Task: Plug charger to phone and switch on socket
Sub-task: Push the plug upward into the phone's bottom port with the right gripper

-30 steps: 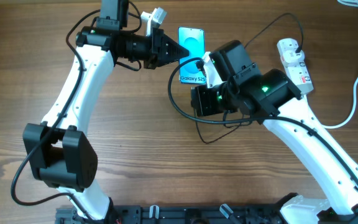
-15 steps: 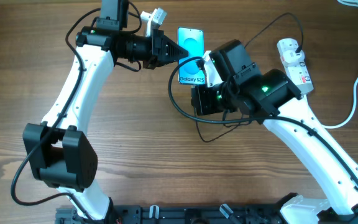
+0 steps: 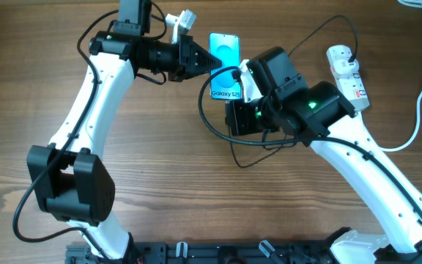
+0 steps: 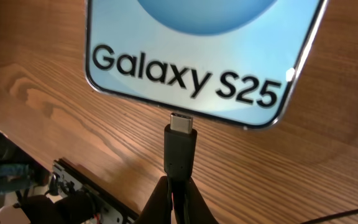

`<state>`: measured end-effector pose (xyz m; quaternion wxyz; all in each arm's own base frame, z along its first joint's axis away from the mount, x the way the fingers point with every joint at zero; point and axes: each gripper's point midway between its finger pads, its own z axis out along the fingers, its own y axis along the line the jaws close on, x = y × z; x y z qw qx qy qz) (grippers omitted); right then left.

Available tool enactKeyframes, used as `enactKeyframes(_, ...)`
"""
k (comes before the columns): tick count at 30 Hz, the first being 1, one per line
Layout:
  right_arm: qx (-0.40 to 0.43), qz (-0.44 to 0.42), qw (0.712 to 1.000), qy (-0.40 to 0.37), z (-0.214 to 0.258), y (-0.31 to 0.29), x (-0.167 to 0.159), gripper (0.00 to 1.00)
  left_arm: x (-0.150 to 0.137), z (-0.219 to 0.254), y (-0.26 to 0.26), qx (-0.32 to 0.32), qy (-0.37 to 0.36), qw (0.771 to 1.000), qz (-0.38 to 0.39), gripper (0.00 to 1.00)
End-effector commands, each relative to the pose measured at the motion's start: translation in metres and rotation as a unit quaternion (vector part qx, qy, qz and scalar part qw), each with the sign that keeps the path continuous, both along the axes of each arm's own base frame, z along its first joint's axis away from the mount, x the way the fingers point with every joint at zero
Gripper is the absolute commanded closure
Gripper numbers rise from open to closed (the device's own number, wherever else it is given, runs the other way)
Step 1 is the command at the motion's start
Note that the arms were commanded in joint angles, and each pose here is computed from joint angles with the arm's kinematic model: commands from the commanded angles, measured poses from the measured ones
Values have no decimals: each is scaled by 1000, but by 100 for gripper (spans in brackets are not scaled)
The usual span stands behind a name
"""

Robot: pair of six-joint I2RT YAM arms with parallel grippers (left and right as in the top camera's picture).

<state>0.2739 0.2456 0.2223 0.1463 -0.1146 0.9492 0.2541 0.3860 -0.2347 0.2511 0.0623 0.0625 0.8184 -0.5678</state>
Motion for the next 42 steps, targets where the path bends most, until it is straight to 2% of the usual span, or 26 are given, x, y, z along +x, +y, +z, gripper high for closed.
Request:
enactKeyframes(1, 7, -5, 1000, -3, 10, 1, -2, 96, -3, 12, -5, -29, -12, 999, -18, 96)
enactKeyframes(25, 17, -5, 1000, -17, 14, 5, 4, 96, -6, 15, -6, -38, -12, 999, -25, 96)
enactKeyframes(31, 17, -5, 1000, -17, 15, 5, 4, 96, -5, 6, -9, -11, -12, 1000, -17, 96)
enactKeyframes(42, 11, -7, 1000, -19, 13, 3, 5, 96, -8, 6, -14, -12, -12, 1000, -24, 96)
